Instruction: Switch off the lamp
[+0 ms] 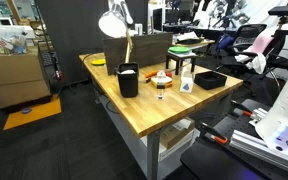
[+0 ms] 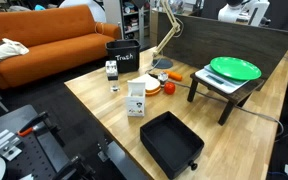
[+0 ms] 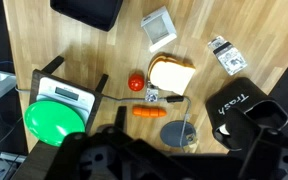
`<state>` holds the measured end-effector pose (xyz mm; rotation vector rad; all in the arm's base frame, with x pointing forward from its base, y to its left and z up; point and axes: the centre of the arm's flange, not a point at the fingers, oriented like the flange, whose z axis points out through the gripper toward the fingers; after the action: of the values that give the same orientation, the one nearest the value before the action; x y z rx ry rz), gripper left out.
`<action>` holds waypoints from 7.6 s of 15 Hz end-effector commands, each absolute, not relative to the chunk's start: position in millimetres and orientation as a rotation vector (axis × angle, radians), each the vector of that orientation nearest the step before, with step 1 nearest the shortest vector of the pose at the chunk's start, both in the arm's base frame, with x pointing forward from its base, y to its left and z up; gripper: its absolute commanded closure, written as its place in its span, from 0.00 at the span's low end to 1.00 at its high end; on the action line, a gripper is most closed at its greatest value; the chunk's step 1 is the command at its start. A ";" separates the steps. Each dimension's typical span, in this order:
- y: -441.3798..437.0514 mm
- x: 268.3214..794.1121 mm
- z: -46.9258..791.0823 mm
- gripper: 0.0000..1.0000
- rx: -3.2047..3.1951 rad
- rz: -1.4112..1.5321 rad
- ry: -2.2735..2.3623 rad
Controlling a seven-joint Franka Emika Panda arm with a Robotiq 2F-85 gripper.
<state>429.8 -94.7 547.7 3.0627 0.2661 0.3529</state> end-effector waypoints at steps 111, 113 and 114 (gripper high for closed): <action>25.5 768.3 250.2 0.61 3.070 -0.162 0.672; 24.0 774.6 244.1 0.75 3.074 -0.180 0.647; 22.9 776.9 239.7 0.83 3.075 -0.193 0.636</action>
<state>752.0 24.3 243.7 3.0483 0.6781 -0.1512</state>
